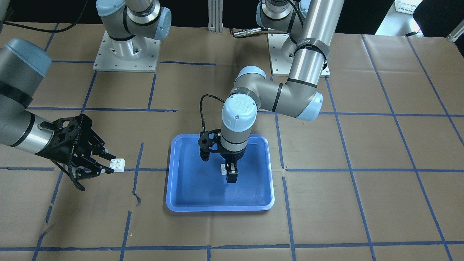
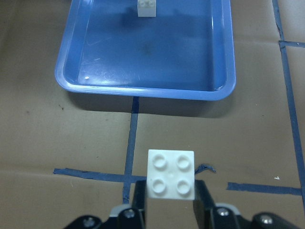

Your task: Assemble white blocks and place on blue tray

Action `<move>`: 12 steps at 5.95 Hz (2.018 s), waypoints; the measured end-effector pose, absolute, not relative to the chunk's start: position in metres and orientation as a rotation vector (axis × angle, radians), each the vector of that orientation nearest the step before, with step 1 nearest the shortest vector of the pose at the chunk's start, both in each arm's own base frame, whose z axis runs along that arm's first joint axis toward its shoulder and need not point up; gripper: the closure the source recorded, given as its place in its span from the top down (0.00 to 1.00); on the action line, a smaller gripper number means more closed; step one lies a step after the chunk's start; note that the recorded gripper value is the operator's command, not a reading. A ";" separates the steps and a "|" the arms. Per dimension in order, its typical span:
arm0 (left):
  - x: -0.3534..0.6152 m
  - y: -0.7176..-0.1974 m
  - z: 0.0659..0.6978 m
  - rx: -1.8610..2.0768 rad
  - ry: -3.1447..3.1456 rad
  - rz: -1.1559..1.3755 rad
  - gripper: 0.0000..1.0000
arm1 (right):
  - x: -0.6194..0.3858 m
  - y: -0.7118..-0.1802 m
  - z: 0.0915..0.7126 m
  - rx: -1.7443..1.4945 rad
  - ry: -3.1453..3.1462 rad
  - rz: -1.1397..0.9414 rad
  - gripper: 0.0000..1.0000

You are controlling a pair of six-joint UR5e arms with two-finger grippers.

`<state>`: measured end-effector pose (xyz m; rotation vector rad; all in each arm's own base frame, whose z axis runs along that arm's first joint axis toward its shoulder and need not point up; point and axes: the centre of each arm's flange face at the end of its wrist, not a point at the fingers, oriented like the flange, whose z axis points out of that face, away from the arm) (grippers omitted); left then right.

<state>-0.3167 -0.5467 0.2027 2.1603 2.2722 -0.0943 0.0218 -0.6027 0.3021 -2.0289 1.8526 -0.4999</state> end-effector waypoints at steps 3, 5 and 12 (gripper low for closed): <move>-0.302 -0.517 0.348 2.162 2.349 -0.069 0.99 | 0.035 -0.603 0.298 -1.994 1.868 -0.512 0.26; -0.292 -0.486 0.418 2.052 2.496 -0.099 0.99 | 0.096 -0.602 0.295 -1.979 1.887 -0.532 0.26; -0.166 -0.476 0.503 0.439 3.102 -0.248 0.99 | 0.237 -0.573 0.195 -1.970 1.916 -0.570 0.25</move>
